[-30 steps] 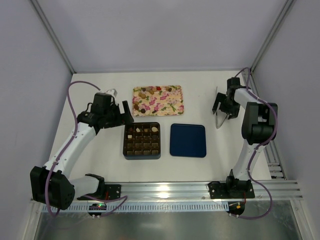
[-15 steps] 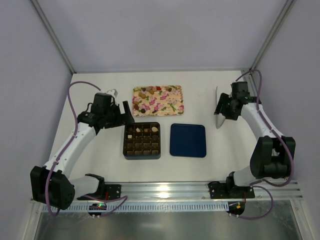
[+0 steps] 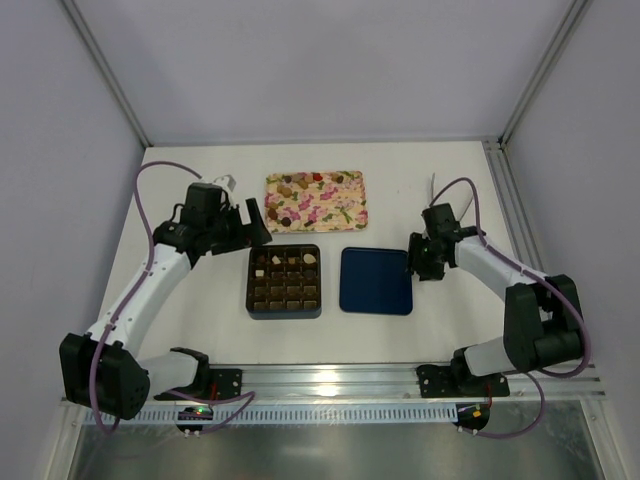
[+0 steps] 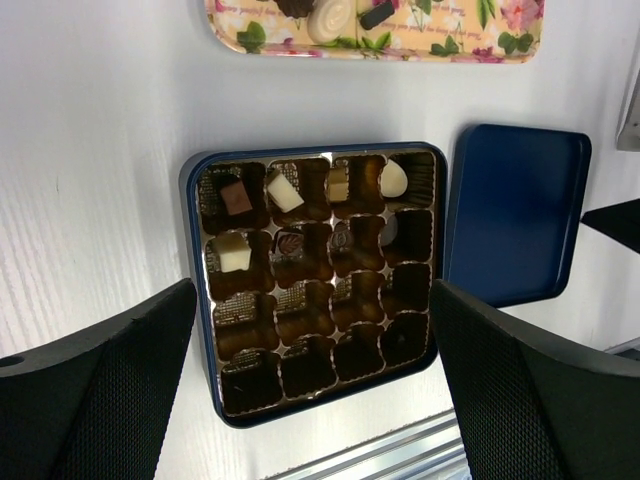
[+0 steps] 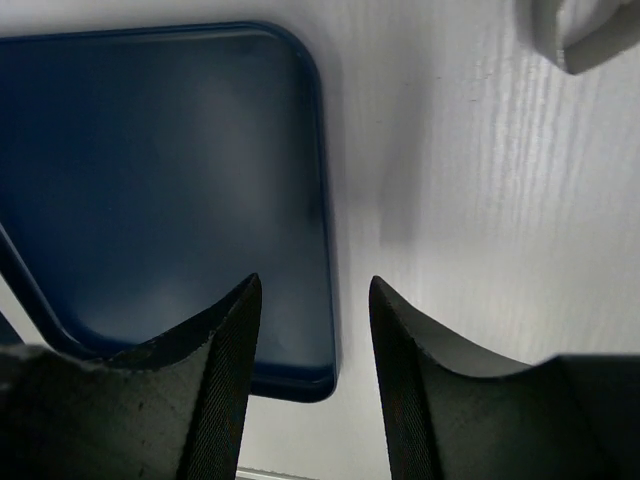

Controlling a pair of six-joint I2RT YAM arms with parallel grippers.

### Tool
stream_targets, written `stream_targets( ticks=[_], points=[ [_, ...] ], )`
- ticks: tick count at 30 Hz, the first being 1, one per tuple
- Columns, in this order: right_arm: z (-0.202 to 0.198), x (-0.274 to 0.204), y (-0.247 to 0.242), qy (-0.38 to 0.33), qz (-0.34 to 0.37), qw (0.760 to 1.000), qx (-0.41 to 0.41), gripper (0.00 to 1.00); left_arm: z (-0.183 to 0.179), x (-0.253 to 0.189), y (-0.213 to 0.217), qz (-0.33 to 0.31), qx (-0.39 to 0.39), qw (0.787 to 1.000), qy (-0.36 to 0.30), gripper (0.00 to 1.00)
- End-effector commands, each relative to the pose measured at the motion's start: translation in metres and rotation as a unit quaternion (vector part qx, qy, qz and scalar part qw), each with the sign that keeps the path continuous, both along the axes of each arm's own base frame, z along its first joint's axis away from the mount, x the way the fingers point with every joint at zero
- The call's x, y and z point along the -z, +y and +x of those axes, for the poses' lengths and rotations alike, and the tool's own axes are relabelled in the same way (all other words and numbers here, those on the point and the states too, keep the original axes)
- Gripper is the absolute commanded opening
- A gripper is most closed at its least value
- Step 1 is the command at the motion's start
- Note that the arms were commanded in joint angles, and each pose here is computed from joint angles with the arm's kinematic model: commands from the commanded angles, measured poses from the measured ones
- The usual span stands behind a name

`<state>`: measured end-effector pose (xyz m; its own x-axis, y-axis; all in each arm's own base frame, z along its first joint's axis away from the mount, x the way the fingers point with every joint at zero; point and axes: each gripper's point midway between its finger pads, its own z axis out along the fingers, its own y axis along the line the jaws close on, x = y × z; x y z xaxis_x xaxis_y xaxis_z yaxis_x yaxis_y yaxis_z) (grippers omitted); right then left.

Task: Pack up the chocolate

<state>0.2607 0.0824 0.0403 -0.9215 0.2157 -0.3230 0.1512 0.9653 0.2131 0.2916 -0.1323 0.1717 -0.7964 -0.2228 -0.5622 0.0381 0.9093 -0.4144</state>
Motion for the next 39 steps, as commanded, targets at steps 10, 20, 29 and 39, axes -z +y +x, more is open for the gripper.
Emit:
stream_targets(
  ticks=[10,20,29,39],
  points=[
    [0.019,0.025,0.007,-0.007,-0.011,1.0,0.007,0.38,0.002,-0.043,-0.032,-0.046,0.042,0.997,-0.044,0.96],
    [0.021,0.035,0.011,0.005,-0.005,1.0,0.003,0.12,-0.003,-0.042,-0.111,-0.073,0.122,0.989,-0.027,0.96],
    [0.027,-0.003,0.014,-0.035,0.017,0.999,-0.008,0.04,0.003,-0.015,-0.162,-0.081,0.162,0.983,0.013,0.92],
    [0.032,-0.049,0.01,-0.08,0.05,0.996,-0.009,0.04,0.017,0.011,-0.193,-0.092,0.187,0.977,0.05,0.89]
  ],
)
